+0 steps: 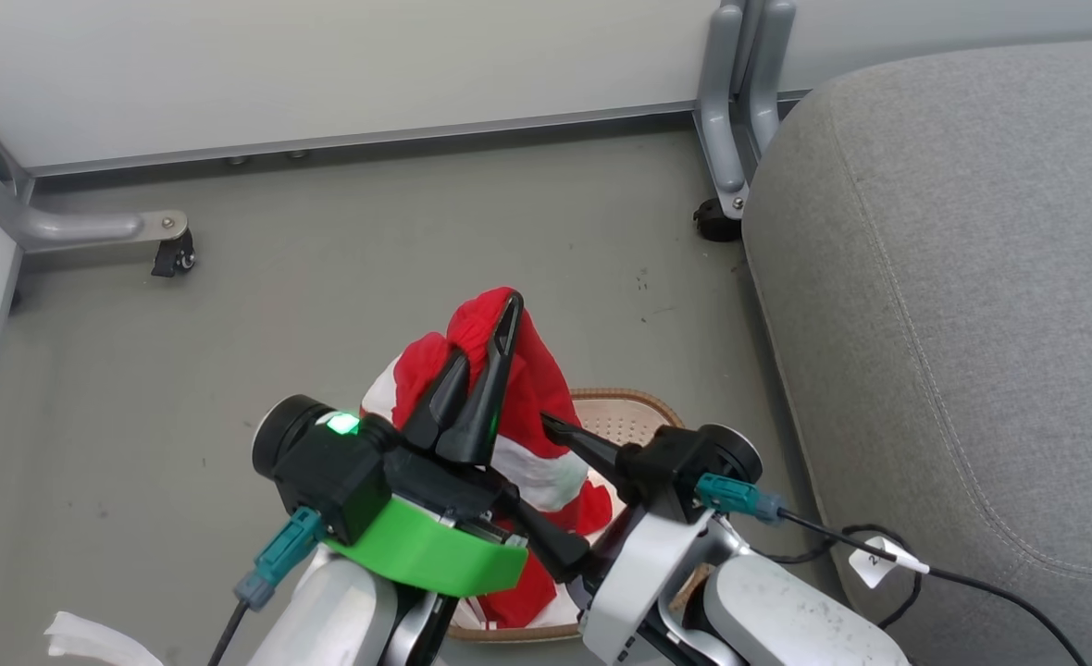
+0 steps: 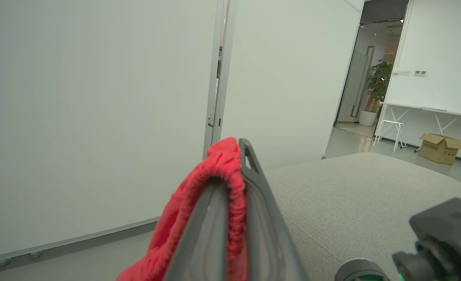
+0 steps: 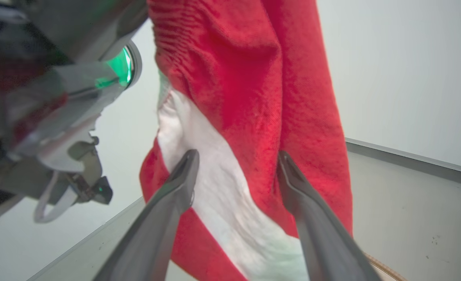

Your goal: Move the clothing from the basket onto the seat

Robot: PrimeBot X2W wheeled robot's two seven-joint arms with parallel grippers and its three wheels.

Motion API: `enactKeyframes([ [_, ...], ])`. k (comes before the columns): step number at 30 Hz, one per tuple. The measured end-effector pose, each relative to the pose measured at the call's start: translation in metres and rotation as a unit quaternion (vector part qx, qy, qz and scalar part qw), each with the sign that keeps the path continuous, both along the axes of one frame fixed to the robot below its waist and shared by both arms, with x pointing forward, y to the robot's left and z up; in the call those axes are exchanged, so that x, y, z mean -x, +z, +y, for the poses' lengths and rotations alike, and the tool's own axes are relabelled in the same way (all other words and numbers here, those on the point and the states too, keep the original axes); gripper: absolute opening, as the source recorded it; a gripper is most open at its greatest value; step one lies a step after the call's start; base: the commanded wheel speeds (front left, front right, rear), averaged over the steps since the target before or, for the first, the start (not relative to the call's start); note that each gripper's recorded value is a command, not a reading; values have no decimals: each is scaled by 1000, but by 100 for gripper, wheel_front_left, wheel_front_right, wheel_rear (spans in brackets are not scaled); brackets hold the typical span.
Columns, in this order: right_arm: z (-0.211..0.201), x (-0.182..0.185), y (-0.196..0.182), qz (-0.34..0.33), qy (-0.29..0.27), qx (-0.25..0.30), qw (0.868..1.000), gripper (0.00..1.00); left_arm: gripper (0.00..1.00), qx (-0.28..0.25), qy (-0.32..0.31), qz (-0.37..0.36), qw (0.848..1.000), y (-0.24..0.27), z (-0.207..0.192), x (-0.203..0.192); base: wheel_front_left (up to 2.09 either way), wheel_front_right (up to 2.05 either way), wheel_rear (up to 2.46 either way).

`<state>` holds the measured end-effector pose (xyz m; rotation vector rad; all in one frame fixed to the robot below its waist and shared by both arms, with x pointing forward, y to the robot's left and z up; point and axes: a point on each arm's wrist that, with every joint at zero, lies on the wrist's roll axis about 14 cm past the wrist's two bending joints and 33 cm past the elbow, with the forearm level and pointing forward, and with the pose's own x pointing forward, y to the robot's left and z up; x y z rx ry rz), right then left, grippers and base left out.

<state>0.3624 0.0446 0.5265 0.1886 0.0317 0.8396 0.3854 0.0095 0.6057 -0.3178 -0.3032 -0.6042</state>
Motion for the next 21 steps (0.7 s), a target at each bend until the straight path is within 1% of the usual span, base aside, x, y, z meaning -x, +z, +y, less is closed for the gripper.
enactKeyframes([
  [2,2,0,0,2,4,-2,1000,100,0,0,-1,0,1000,0,0,0,0,0,0],
  [3,3,-1,-1,0,7,1,1000,57,0,0,-1,0,1000,0,-1,1,0,0,0],
  [4,4,-1,-1,1,9,0,1000,10,0,1,-2,1,1000,0,-1,1,0,0,0],
  [5,4,-2,-1,2,10,0,1000,0,0,2,-2,1,1000,0,-1,1,0,0,0],
  [12,7,-2,-5,4,17,3,1000,0,0,4,-4,1,1000,1,-1,1,0,0,0],
  [21,3,-5,-4,-3,12,-3,1000,0,0,5,-4,2,1000,2,0,2,0,0,0],
])
